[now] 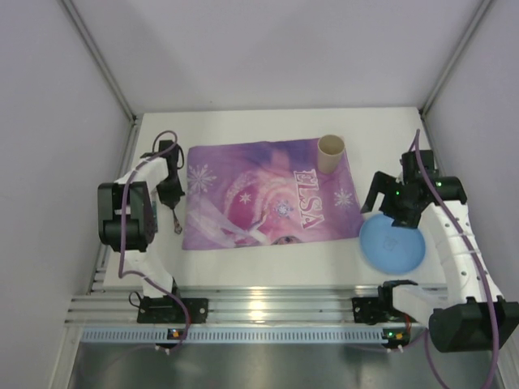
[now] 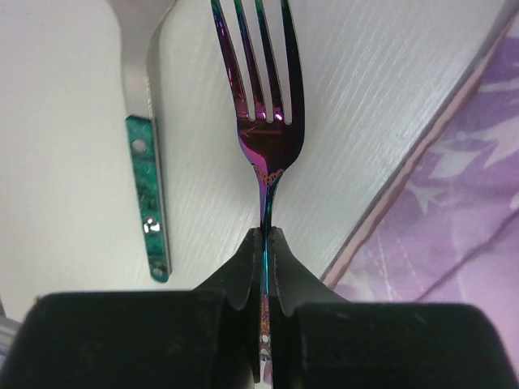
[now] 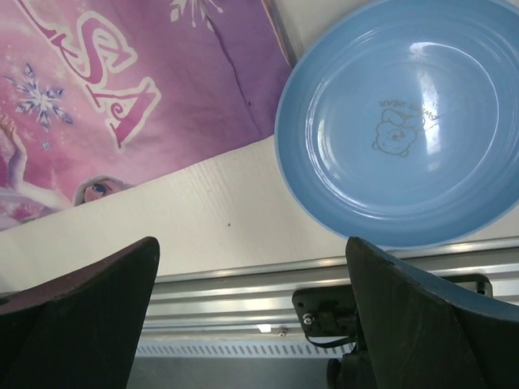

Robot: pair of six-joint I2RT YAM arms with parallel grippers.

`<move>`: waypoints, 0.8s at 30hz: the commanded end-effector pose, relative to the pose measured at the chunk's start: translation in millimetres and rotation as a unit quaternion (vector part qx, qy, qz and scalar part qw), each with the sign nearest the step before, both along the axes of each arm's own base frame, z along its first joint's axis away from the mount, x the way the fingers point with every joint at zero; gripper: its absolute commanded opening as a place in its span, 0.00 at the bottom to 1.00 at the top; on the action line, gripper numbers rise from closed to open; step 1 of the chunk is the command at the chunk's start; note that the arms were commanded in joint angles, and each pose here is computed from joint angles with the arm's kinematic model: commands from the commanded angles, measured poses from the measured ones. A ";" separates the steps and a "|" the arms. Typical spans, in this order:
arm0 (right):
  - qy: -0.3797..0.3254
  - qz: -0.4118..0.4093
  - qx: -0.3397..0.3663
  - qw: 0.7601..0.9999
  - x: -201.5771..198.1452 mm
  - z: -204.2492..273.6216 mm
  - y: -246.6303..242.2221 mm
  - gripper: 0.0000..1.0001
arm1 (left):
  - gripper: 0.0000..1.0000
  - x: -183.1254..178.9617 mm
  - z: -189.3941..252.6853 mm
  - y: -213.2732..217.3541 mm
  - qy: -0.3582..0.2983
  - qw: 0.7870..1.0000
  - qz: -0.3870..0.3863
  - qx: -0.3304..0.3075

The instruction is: Set the dinner table for one person

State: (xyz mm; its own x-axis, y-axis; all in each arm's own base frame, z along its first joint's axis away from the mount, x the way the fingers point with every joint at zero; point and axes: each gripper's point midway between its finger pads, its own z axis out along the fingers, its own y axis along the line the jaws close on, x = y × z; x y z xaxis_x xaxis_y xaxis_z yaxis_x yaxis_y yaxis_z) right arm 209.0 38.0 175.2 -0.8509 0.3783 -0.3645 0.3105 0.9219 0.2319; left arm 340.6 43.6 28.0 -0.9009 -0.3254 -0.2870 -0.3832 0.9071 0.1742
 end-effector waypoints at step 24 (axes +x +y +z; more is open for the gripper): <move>-0.017 0.061 0.029 0.998 -26.7 -9.3 27.6 0.98 | 0.00 30.4 45.9 -148.1 -0.080 0.992 -0.089 -0.034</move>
State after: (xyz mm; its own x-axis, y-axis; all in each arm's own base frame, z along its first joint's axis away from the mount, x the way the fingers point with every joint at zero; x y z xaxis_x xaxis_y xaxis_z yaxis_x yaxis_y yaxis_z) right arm 180.7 65.4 158.4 -0.8866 0.3161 -0.3377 0.2146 0.9279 0.3050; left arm 342.5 -100.8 55.4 -0.9290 -0.1721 -0.3277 -0.2111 0.9736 0.0869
